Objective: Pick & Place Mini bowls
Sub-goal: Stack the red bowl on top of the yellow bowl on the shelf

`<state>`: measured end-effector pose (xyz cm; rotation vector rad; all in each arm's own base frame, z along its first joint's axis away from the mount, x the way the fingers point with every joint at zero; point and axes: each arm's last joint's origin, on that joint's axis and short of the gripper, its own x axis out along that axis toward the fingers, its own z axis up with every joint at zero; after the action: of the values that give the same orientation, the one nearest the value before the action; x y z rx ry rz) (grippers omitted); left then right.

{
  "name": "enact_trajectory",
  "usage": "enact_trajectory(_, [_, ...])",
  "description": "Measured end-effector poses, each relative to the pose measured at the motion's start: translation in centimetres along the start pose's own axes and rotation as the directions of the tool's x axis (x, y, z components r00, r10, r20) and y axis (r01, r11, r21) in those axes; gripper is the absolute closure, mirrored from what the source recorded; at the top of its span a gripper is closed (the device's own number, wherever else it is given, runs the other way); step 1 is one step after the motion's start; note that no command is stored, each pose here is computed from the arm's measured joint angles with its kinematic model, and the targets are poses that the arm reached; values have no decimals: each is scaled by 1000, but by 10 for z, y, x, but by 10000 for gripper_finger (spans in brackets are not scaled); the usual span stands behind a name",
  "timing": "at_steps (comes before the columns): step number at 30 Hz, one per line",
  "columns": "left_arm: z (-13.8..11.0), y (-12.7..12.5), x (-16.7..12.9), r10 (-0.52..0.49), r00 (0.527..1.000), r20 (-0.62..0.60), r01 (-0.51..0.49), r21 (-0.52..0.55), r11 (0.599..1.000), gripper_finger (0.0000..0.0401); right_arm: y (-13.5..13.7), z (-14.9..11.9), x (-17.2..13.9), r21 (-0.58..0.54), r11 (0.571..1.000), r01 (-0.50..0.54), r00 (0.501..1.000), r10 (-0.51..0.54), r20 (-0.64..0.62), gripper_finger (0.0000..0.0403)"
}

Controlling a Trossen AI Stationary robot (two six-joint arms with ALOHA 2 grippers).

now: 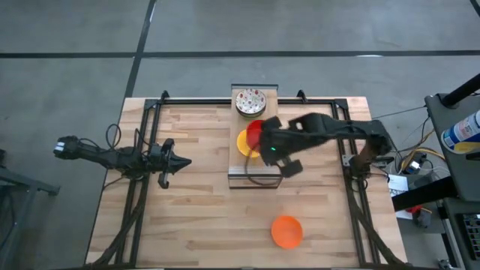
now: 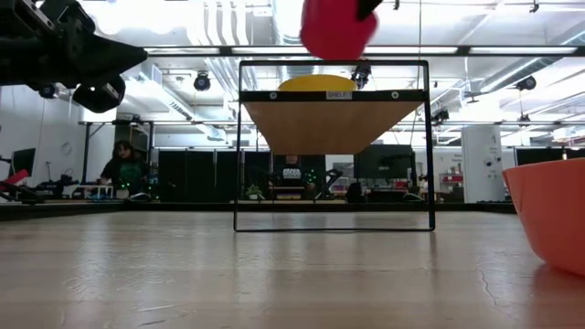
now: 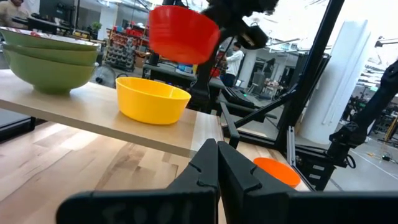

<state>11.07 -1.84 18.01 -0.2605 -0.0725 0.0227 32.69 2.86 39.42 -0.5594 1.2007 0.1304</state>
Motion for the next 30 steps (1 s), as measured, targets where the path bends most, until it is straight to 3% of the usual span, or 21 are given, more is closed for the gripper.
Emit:
enact_trajectory(5, [0, 0, 0, -1, 1000, 0, 1, 0, 1000, 398, -20, 12, 19, 14, 1000, -17, 997, 18, -72, 394])
enact_trajectory(15, [0, 0, 0, 0, 1000, 0, 0, 0, 1000, 398, -25, 32, 53, 39, 997, -65, 990, 69, -125, 394])
enact_trajectory(30, [0, 0, 0, 0, 1000, 0, 0, 1, 1000, 398, -24, 32, 58, 84, 993, -88, 987, 98, -127, 394])
